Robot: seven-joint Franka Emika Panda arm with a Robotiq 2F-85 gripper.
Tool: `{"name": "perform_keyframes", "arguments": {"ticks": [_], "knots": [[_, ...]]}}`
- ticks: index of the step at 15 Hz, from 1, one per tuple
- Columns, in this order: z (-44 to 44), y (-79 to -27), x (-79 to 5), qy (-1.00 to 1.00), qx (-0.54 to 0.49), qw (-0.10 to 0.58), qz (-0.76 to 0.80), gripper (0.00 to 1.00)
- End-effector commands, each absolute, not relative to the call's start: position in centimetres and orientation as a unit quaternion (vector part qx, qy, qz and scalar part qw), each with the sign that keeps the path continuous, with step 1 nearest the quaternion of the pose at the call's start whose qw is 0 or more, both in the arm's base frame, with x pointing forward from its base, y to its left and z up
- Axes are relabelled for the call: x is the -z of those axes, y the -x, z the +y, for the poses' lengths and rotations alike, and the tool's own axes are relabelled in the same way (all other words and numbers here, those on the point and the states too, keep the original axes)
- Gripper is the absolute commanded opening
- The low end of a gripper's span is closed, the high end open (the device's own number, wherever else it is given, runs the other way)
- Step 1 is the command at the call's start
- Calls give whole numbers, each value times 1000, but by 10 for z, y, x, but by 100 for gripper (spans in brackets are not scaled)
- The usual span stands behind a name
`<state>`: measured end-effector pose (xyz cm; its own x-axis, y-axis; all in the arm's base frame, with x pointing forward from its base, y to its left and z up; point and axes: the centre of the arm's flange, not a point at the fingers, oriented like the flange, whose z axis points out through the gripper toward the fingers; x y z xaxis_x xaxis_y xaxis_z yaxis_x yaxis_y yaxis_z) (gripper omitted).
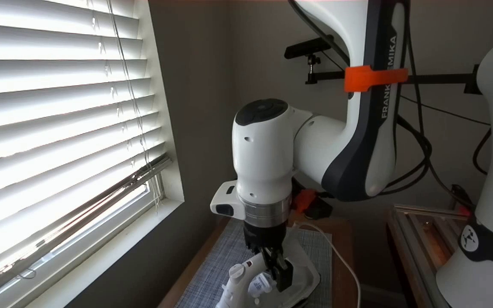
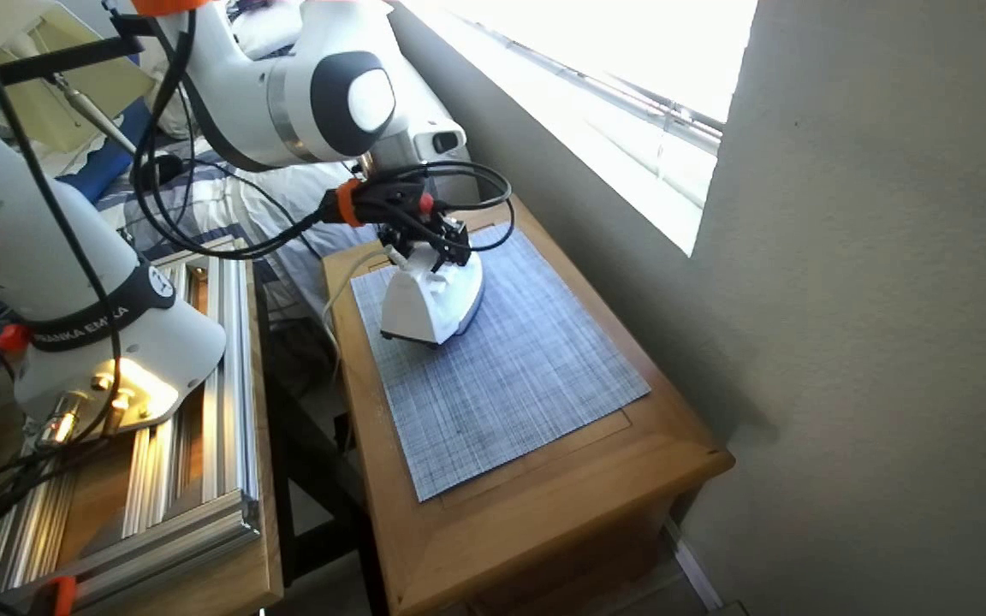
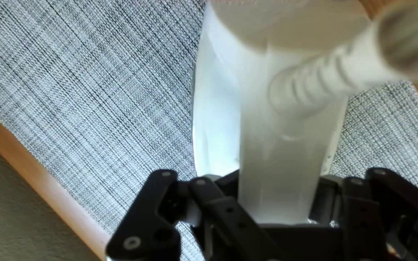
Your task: Turn the iron to the left, then tap it
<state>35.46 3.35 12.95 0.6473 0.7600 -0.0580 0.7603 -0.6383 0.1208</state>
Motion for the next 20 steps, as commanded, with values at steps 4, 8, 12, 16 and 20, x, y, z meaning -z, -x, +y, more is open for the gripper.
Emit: {"name": "perform_keyframes", "arguments": {"ticks": [4,8,12,16,20], "knots": [[22,-338,-155,-869,-24,51,491,0],[18,-336,-155,-854,-26,57,517,0],[16,-333,-152,-836,-18,59,546,0],[14,-336,-146,-832,-17,65,550,0],[18,-342,-139,-849,-19,70,524,0]]}}
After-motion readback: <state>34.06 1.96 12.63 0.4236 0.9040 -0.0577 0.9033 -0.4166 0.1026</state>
